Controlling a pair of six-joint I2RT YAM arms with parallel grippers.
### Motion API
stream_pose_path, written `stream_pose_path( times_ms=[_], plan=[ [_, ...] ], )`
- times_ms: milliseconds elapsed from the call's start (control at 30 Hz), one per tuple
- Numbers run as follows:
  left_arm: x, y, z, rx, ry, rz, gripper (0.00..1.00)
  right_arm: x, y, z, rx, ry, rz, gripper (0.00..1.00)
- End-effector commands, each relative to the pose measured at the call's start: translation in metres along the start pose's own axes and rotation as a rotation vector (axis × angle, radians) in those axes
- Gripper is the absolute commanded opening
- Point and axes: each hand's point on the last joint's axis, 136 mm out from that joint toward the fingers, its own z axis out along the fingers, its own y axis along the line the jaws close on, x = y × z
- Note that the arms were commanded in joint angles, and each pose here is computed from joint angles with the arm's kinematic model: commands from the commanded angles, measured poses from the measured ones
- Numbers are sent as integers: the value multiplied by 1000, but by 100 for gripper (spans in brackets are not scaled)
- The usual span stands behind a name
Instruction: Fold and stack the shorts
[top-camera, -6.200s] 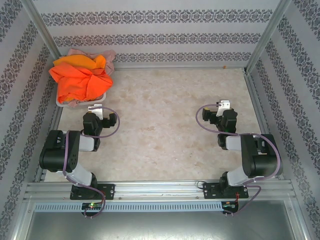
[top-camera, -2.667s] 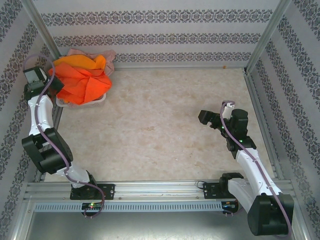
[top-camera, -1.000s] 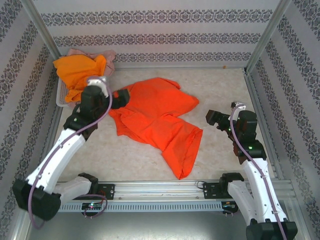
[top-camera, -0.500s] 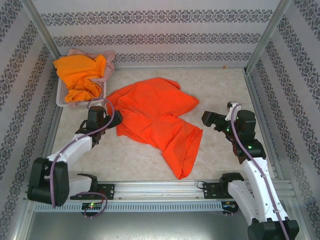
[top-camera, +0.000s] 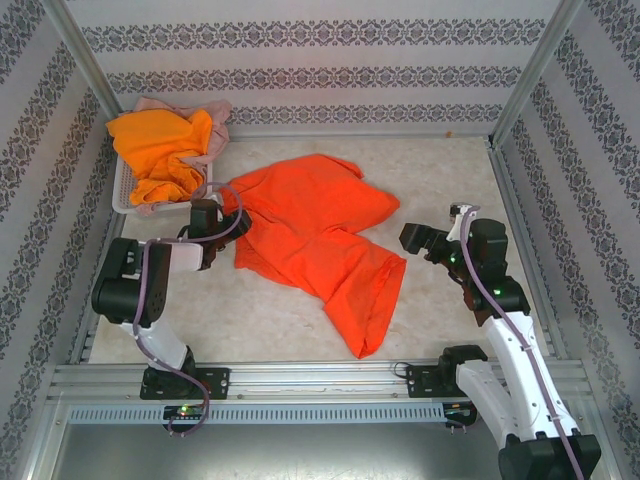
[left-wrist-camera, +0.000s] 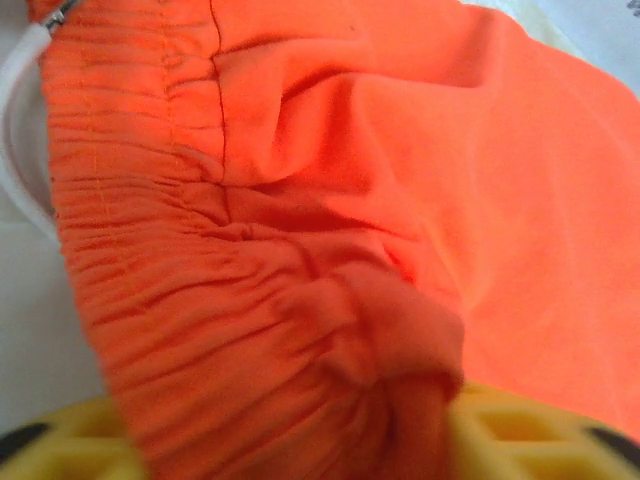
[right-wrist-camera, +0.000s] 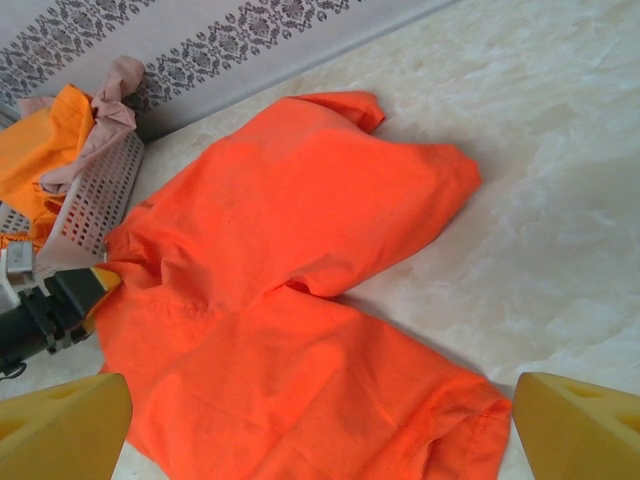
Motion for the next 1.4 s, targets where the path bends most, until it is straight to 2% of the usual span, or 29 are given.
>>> stream_pose_path(
  times_ms=[0,100,133,267,367,500,600,700,767,867,900,933,1000,1033,1100,1167,1233,1300,1367],
  plan=[
    [-31,-31,-5,135,-83,-22,25,4,4,3,-22,11,-3,98],
    [-49,-46,-28,146,-130,18,3,5,3,5,-20,22,-9,98],
    [-59,-53,-40,136,-145,41,0,6,3,7,-21,26,-10,98],
    [-99,-79,-101,65,-217,138,0,7,6,13,-35,46,-12,98],
    [-134,-99,-159,0,-294,192,0,7,11,18,-50,60,-24,98],
    [-165,-147,-226,28,-358,277,0,7,22,26,-71,86,-54,98],
    [-170,-195,-254,64,-389,373,0,5,29,32,-90,104,-71,98],
    [-149,-249,-254,54,-401,540,0,1,30,37,-86,118,-82,98],
    [-126,-280,-235,65,-364,608,0,-4,25,39,-54,124,-87,98],
    [-71,-318,-182,104,-232,666,0,-14,4,38,11,121,-33,98],
    [-45,-331,-162,127,-183,692,5,-20,-7,36,31,110,7,98],
    [-16,-344,-141,160,-125,721,17,-25,-18,33,50,96,58,98],
    [41,-367,-111,260,-7,768,50,-34,-38,26,79,62,142,98],
    [65,-377,-103,308,44,779,60,-38,-45,23,89,49,173,98],
    [93,-393,-101,408,114,765,71,-42,-52,20,94,35,201,98],
    [96,-406,-117,511,121,730,80,-43,-48,19,70,38,201,98],
    [86,-409,-145,585,82,731,93,-43,-42,21,34,45,201,98],
    [72,-398,-166,579,38,755,100,-41,-35,22,8,60,183,98],
    [54,-372,-175,507,15,751,100,-34,-26,26,-2,85,125,98]
  ],
)
